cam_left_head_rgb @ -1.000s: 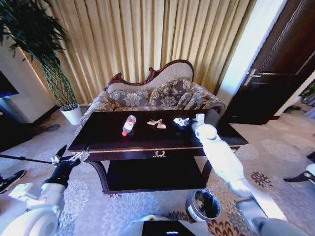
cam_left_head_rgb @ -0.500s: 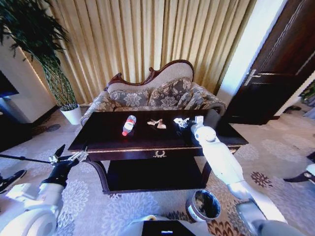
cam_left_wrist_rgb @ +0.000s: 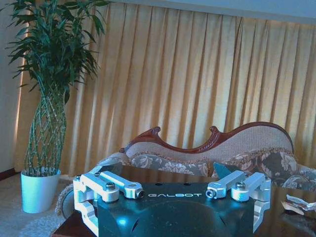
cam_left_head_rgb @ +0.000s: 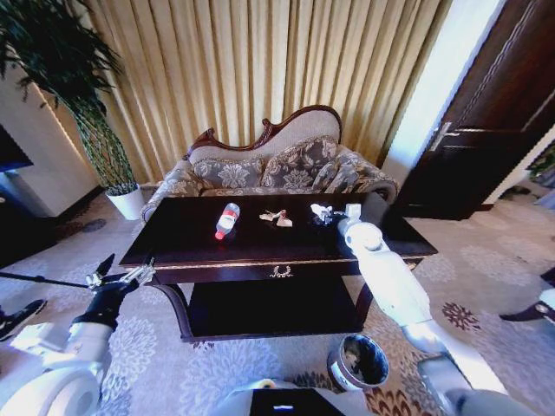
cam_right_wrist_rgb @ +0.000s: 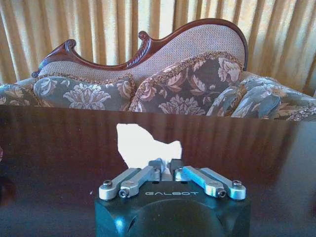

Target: Move to the front of the table and place the trash on the table into the trash bin.

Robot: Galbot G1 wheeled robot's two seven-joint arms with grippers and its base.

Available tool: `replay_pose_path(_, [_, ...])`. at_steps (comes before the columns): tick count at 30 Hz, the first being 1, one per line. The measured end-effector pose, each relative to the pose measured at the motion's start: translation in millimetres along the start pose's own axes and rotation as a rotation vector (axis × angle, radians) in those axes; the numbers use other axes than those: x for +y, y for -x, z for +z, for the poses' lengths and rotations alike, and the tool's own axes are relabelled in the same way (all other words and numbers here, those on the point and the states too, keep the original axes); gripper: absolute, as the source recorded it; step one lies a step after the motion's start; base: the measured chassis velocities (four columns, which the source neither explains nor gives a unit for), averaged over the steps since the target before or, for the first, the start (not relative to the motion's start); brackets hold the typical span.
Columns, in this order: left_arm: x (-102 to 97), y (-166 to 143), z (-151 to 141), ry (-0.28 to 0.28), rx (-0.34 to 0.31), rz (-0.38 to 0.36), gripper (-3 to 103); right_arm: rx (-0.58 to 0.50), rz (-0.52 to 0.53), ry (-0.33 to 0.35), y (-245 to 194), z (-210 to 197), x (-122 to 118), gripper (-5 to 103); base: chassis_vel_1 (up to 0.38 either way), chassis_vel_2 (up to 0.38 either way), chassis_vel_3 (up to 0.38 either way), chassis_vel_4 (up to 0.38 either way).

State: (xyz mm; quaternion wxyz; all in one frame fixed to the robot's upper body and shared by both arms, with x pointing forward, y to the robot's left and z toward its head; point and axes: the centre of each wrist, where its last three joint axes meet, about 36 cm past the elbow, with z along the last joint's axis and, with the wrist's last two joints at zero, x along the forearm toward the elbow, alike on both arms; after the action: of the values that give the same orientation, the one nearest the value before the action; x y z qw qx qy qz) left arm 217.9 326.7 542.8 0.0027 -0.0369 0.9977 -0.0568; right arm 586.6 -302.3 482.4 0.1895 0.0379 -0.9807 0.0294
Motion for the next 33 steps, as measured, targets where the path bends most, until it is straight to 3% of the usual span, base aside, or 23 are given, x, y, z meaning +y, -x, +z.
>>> replay_pose_path(4, [0.2, 0, 0, 0.002, -0.001, 0.000, 100, 0.001, 0.000, 0.005, -2, 4, -1, 1, 0.000, 0.000, 0.000, 0.000])
replay_pose_path(13, [-0.5, 0, 0, 0.002, -0.001, 0.004, 100, -0.096, -0.029, 0.040, -25, 6, 0, 0, 0.000, 0.000, 0.000, 0.000])
replay_pose_path(21, [1.0, 2, -2, 0.016, -0.006, 0.005, 100, -0.268, -0.019, 0.066, -104, 8, -8, 0, 0.000, 0.000, 0.000, 0.000])
replay_pose_path(33, [4.3, 1, -5, 0.004, -0.012, -0.002, 100, -0.366, 0.046, 0.075, -208, 36, -6, 0, 0.000, 0.000, 0.000, 0.000])
